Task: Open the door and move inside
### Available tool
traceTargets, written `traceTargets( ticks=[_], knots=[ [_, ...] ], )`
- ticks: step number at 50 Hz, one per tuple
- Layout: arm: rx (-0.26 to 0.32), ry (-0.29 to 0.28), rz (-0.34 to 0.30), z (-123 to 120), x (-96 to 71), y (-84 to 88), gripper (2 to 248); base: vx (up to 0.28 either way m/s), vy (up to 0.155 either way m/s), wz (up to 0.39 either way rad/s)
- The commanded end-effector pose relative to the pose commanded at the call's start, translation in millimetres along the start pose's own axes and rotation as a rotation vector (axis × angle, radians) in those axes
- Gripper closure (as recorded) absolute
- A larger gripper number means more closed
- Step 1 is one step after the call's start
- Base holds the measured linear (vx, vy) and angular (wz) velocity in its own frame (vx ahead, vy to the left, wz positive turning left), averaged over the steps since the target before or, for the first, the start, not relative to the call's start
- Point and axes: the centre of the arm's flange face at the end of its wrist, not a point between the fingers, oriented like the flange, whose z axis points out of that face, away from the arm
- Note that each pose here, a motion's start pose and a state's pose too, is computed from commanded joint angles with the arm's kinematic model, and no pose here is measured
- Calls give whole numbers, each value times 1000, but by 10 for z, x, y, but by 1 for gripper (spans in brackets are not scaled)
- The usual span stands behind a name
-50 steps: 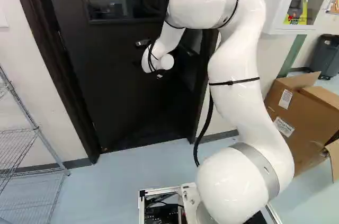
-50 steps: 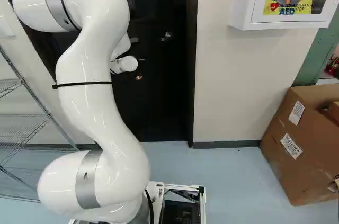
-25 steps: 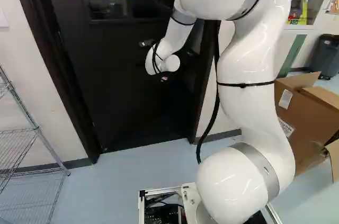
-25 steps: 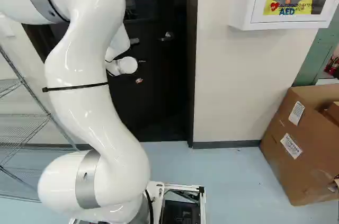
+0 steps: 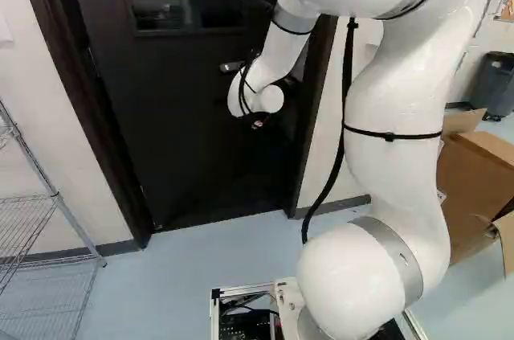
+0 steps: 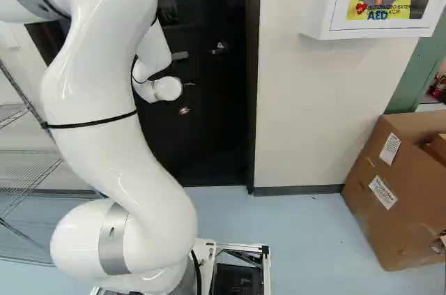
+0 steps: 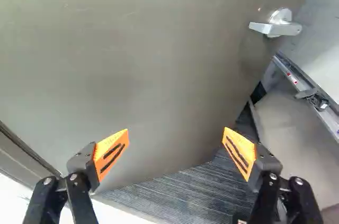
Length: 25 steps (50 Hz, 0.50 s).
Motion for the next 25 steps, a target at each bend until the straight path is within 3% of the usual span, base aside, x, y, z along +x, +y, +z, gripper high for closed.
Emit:
traceTargets(
  ticks=[25],
  knots=[
    [-71, -19, 56, -496, -152, 156, 3, 0, 0, 0]
  ],
)
